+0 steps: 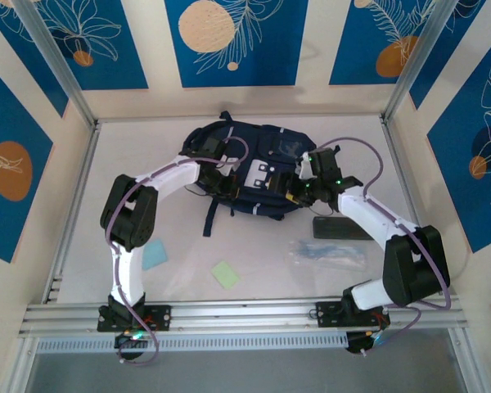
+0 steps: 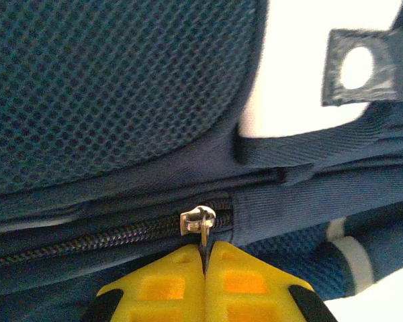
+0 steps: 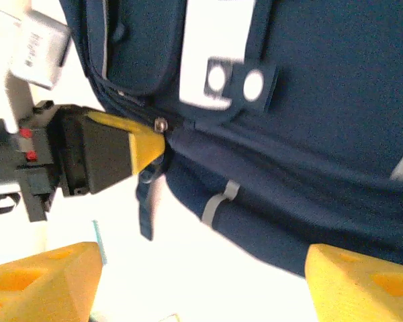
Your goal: Pack the student bag
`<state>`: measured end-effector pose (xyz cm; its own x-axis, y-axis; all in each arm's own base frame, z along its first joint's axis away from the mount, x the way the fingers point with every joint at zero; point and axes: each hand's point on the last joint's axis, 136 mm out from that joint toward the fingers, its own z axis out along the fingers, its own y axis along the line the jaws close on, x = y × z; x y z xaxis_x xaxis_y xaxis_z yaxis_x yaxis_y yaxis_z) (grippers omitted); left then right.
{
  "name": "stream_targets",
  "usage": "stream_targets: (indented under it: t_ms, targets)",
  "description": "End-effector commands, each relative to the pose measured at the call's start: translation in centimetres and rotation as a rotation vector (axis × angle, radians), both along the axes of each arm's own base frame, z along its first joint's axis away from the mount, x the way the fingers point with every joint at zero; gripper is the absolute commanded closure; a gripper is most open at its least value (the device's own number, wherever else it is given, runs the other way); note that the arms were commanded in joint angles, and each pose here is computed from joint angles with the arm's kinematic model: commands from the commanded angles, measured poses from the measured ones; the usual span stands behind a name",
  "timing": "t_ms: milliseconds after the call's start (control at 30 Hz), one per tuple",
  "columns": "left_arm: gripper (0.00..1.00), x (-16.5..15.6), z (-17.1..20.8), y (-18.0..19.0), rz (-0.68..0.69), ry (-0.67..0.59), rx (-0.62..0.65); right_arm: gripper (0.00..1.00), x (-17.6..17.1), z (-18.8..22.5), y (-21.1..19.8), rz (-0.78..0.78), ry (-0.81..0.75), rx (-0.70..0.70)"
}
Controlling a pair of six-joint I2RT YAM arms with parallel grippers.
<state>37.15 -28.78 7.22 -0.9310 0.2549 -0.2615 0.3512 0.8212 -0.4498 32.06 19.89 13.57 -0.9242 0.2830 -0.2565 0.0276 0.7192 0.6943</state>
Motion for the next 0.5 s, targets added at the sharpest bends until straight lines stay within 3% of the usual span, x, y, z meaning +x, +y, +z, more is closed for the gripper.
stream_targets:
  t_ms: [0,233,467]
  targets:
    - [1.00,-0.7,4.9,-2.8,-0.047,-0.008,-0.134,0.19,-0.9,-0.5,1.8,-0.089,0.114,0.151]
    - [1.00,-1.9,7.5,-5.2,-0.102,-0.025,-0.195,0.16,0.1,-3.0,3.3,-0.218,0.220,0.234]
    - [1.00,-3.1,4.7,-3.6,-0.107,0.008,-0.108,0.15,2.3,-8.3,1.4,-0.401,0.220,0.086]
